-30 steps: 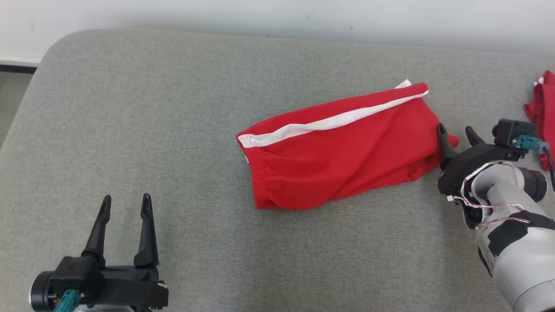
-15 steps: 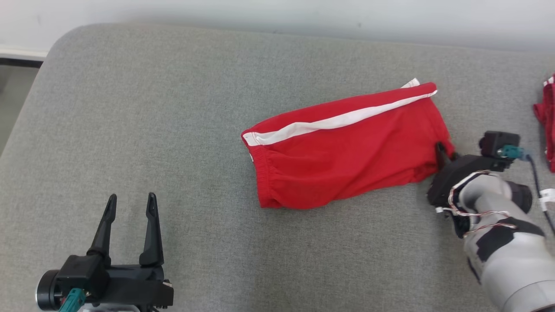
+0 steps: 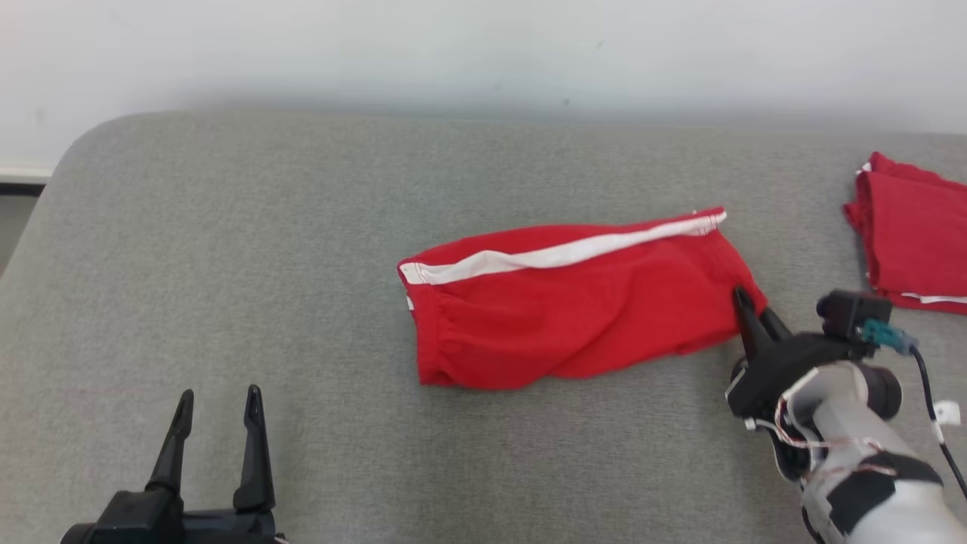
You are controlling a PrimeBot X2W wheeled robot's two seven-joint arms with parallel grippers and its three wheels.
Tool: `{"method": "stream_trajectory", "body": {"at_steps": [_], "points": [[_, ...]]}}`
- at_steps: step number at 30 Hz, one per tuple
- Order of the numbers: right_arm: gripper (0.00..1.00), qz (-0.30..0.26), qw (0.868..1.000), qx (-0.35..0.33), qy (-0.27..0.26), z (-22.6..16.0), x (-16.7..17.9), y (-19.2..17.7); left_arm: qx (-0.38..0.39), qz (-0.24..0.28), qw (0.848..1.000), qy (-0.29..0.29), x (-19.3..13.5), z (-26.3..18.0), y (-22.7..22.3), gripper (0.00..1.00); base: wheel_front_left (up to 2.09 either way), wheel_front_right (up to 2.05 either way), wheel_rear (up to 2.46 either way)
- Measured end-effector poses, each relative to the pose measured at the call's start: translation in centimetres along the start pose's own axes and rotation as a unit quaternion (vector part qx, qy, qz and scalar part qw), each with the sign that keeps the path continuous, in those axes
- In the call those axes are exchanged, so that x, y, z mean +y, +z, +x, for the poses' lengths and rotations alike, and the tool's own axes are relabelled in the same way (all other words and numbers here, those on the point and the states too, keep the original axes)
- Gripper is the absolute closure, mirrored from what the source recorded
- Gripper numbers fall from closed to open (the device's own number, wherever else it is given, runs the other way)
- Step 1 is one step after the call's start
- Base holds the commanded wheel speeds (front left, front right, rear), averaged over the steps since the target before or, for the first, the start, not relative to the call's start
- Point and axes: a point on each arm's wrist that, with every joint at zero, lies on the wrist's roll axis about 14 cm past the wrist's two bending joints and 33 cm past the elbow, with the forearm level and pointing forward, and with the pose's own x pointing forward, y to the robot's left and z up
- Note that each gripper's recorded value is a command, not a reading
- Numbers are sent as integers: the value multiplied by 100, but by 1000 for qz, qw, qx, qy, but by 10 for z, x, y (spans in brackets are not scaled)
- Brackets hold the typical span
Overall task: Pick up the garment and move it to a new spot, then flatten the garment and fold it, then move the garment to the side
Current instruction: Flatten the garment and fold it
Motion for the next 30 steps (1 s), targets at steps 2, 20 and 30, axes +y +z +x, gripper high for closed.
{"method": "stream_trajectory", "body": {"at_steps": [2,20,30], "points": [[100,17,1000,-1,-10,-20,-13,-6,-3,-3,1000,-12,-8,0,2,0,0,0,0],[0,31,998,24,-52,-90,-55,-33,-21,12,999,-44,-28,-2,14,0,0,0,0],[0,-48,996,52,-56,-68,-56,-11,-19,18,999,-41,-25,-8,13,0,0,0,0]]}}
